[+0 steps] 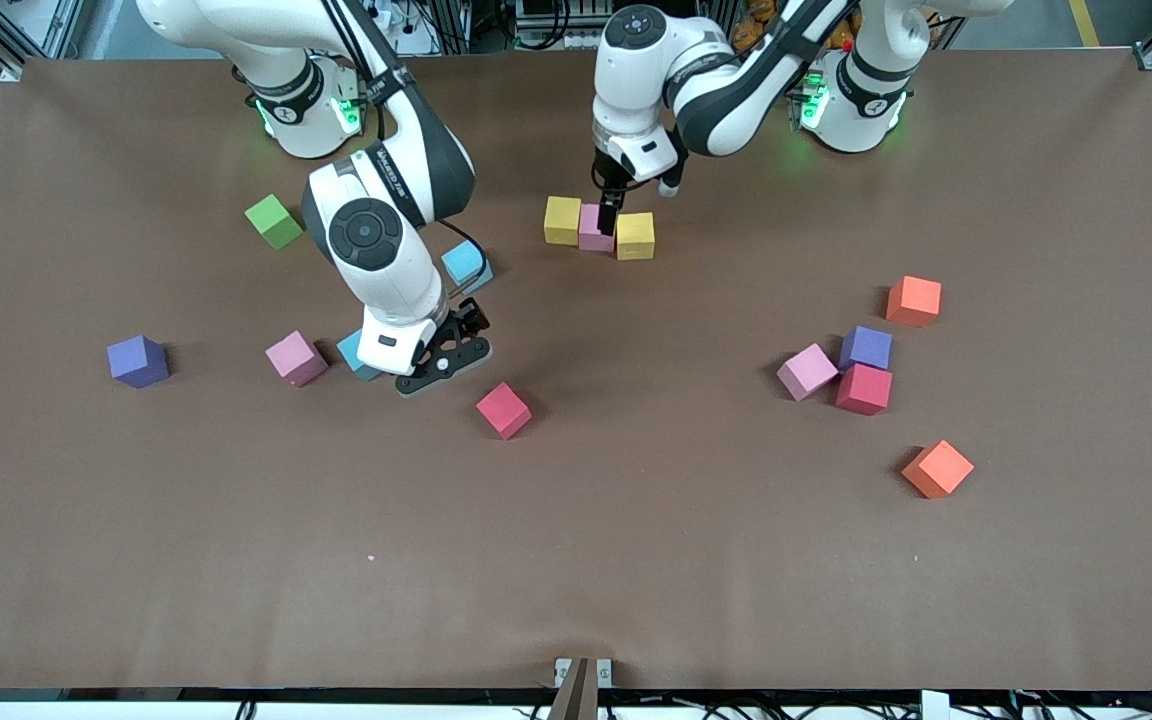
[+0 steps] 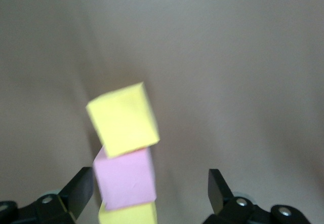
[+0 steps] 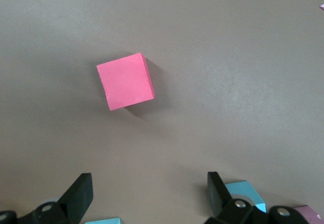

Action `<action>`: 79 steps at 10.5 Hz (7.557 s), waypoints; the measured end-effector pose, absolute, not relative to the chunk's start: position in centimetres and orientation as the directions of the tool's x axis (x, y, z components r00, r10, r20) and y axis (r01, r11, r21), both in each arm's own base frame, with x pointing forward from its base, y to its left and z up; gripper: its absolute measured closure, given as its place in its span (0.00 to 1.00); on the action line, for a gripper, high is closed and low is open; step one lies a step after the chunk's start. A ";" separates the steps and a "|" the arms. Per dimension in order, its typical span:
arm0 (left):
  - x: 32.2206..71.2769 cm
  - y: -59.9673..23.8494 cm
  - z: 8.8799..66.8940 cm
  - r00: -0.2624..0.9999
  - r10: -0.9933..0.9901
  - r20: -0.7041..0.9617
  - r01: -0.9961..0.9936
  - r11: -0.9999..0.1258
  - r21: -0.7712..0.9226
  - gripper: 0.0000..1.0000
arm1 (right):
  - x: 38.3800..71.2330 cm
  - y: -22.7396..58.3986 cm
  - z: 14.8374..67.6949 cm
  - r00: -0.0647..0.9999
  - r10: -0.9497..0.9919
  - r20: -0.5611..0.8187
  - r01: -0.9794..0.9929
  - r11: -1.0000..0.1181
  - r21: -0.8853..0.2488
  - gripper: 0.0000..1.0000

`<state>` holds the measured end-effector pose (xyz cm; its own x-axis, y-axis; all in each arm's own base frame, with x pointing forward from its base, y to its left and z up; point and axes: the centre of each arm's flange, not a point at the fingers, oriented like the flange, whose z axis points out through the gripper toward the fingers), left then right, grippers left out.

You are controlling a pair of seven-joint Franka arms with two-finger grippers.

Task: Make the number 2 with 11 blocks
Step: 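Reach the left gripper to another lavender cube while the right gripper withdraws, then grasp the lavender cube with the left gripper while the right gripper reaches cyan, then carry the lavender cube toward the row while the right gripper grasps cyan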

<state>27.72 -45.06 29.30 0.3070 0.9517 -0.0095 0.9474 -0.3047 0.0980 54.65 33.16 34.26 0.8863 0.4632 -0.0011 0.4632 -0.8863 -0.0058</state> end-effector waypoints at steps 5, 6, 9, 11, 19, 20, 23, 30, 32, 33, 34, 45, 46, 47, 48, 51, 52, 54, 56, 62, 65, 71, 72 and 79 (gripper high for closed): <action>36.0 -40.6 30.7 0.599 0.800 0.023 0.793 -0.597 0.121 0.00 | 54.3 34.5 39.3 0.877 0.480 0.014 0.480 -0.877 -0.026 0.00; 37.0 -40.4 31.0 0.650 0.760 0.018 0.754 -0.647 0.117 0.00 | 54.0 35.3 40.5 0.871 0.490 0.023 0.491 -0.871 -0.030 0.00; 38.9 -38.5 30.8 0.775 0.630 0.044 0.629 -0.776 0.036 0.00 | 52.8 36.6 43.6 0.868 0.496 0.034 0.497 -0.867 -0.045 0.00; 41.7 -35.5 30.9 0.879 0.473 0.050 0.474 -0.881 0.002 0.00 | 52.2 36.8 44.5 0.865 0.501 0.033 0.502 -0.863 -0.050 0.00; 48.0 -22.9 29.4 0.792 -0.602 -0.098 -0.607 -0.795 -0.025 0.00 | 52.5 36.8 45.0 0.884 0.466 0.047 0.468 -0.882 -0.052 0.00; 48.2 -22.6 29.3 0.718 -0.689 -0.098 -0.693 -0.721 -0.007 0.00 | 52.5 36.7 45.0 0.887 0.460 0.044 0.462 -0.886 -0.052 0.00; 49.4 -21.2 28.2 0.562 -0.826 -0.048 -0.826 -0.563 0.020 0.00 | 52.6 36.9 46.1 0.893 0.447 0.053 0.449 -0.892 -0.054 0.00; 52.4 -18.0 24.1 0.503 -0.864 0.030 -0.863 -0.500 0.067 0.00 | 52.9 36.7 46.1 0.896 0.440 0.057 0.443 -0.895 -0.054 0.00; 52.6 -17.1 23.1 0.510 -0.860 0.012 -0.859 -0.508 0.070 0.00 | 52.6 36.8 46.1 0.895 0.444 0.043 0.446 -0.893 -0.055 0.00; 52.8 -16.5 22.9 0.514 -0.858 0.006 -0.856 -0.512 0.067 0.00 | 52.6 36.9 46.2 0.894 0.446 0.041 0.448 -0.892 -0.055 0.00; 52.9 -16.2 22.8 0.518 -0.855 0.005 -0.854 -0.517 0.066 0.00 | 52.5 36.9 46.3 0.894 0.447 0.039 0.448 -0.892 -0.055 0.00; 52.3 -16.8 20.8 0.624 -0.781 -0.024 -0.777 -0.624 0.082 0.29 | 55.0 30.9 46.2 0.962 0.264 -0.072 0.261 -0.964 -0.039 0.00; 52.2 -17.1 20.9 0.644 -0.765 -0.028 -0.762 -0.644 0.076 0.40 | 55.2 30.0 46.0 0.964 0.249 -0.092 0.247 -0.968 -0.035 0.00; 52.1 -17.2 20.9 0.672 -0.740 -0.031 -0.737 -0.672 0.074 0.42 | 55.4 29.1 45.7 0.966 0.230 -0.115 0.229 -0.973 -0.030 0.00; 51.9 -17.5 21.0 0.721 -0.692 -0.039 -0.689 -0.721 0.068 0.44 | 55.7 27.9 44.9 0.969 0.205 -0.141 0.204 -0.979 -0.023 0.00; 49.1 -23.0 21.8 0.875 -0.472 -0.109 -0.473 -0.881 0.014 0.46 | 56.2 24.1 40.9 0.966 0.149 -0.213 0.152 -0.988 -0.003 0.00; 48.0 -25.1 22.6 0.920 -0.376 -0.110 -0.380 -0.925 -0.013 0.46 | 55.9 24.0 40.1 0.962 0.164 -0.220 0.167 -0.986 -0.005 0.00; 45.7 -29.2 23.9 0.979 -0.175 -0.104 -0.179 -0.983 -0.029 0.46 | 55.6 23.7 38.0 0.948 0.243 -0.205 0.244 -0.970 -0.022 0.00; 43.4 -32.6 24.9 0.995 -0.004 -0.102 -0.007 -1.000 -0.024 0.46 | 54.9 22.9 34.2 0.924 0.345 -0.164 0.344 -0.938 -0.036 0.00; 40.0 -37.5 26.2 0.993 0.055 -0.103 0.060 -0.997 0.043 0.46 | 52.0 20.6 27.1 0.823 0.558 -0.104 0.557 -0.830 -0.042 0.00; 38.5 -39.7 25.3 0.996 0.025 -0.089 0.035 -0.993 0.112 0.46 | 51.4 19.2 25.4 0.799 0.596 -0.082 0.595 -0.803 -0.034 0.00; 36.6 -41.2 23.7 0.992 0.020 -0.128 0.035 -0.993 0.116 0.46 | 51.1 17.3 22.9 0.802 0.593 -0.079 0.593 -0.805 -0.018 0.00; 36.6 -41.3 23.7 0.992 0.021 -0.128 0.035 -0.993 0.116 0.46 | 51.1 17.2 22.2 0.802 0.592 -0.078 0.593 -0.805 -0.012 0.00; 37.3 -40.6 23.4 0.991 0.039 -0.126 0.054 -0.992 0.115 0.46 | 51.1 16.5 19.9 0.806 0.585 -0.086 0.588 -0.809 0.006 0.00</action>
